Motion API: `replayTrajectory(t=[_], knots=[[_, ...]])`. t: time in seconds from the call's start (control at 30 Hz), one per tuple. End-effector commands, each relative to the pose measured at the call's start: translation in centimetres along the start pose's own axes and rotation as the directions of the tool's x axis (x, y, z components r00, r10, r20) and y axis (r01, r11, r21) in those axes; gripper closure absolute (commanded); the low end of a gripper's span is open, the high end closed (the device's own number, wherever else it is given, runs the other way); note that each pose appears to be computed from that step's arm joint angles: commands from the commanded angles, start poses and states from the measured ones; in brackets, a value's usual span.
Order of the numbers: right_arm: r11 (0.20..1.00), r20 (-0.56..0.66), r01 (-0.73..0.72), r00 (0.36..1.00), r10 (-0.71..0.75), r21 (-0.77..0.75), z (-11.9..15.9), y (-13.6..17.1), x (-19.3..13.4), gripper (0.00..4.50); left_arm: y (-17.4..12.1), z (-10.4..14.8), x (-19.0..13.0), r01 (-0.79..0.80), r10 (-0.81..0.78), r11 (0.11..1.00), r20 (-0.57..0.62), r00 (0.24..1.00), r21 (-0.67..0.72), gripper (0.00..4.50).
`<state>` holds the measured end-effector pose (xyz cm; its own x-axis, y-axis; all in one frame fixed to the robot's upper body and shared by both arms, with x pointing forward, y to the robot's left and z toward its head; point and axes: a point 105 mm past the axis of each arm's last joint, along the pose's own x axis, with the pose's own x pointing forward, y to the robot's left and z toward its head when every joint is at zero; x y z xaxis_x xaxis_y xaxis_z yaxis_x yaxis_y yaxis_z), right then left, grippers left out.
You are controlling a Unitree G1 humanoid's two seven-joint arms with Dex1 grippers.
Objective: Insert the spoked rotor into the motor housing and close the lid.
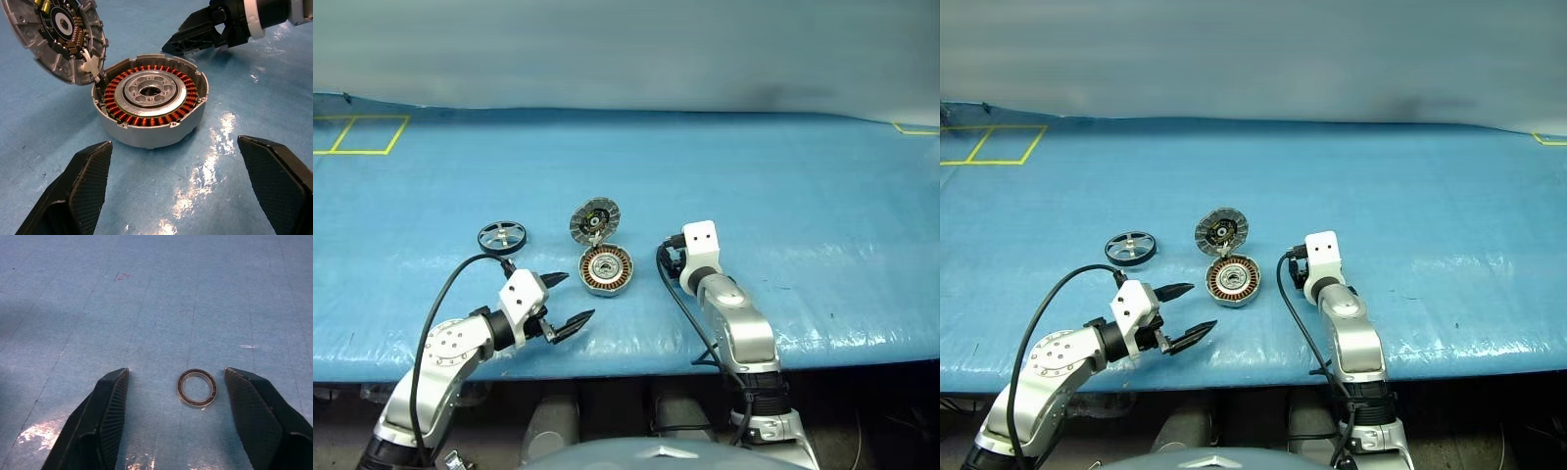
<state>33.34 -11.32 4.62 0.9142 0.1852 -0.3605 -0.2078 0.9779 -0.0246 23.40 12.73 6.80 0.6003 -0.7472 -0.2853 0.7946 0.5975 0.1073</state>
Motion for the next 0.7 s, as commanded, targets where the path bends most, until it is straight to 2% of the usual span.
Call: replayTrajectory(t=[0.03, 0.17, 0.27, 0.5, 0.7], knots=[[1.000, -0.020, 0.006, 1.000, -0.006, 0.009, -0.5, -0.2, -0.1, 2.54, -0.1, 0.0, 0.1, -0.033, 0.032, 0.999, 0.032, 0.999, 0.043, 0.00], [1.000, -0.016, -0.002, 1.000, 0.003, 0.007, -0.2, -0.3, -0.4, 3.82, -0.4, -0.5, 0.2, -0.043, 0.042, 0.999, 0.053, 0.998, 0.026, 0.00], [0.999, -0.009, -0.030, 1.000, 0.029, -0.041, 0.5, 0.0, -0.9, 3.83, -0.6, -1.0, 0.2, -0.049, 0.048, 0.998, 0.042, 0.998, 0.032, 0.00], [0.960, 0.119, -0.199, 0.967, 0.225, -0.197, 6.4, 4.0, -3.2, 3.83, -0.2, -1.6, -0.3, -0.096, 0.095, 0.995, 0.039, 0.995, 0.017, 0.00], [0.908, 0.123, -0.331, 0.921, 0.370, -0.255, 7.5, 7.8, -4.0, 3.83, 0.1, -1.5, -0.4, -0.102, 0.102, 0.995, 0.050, 0.994, 0.004, 0.00]])
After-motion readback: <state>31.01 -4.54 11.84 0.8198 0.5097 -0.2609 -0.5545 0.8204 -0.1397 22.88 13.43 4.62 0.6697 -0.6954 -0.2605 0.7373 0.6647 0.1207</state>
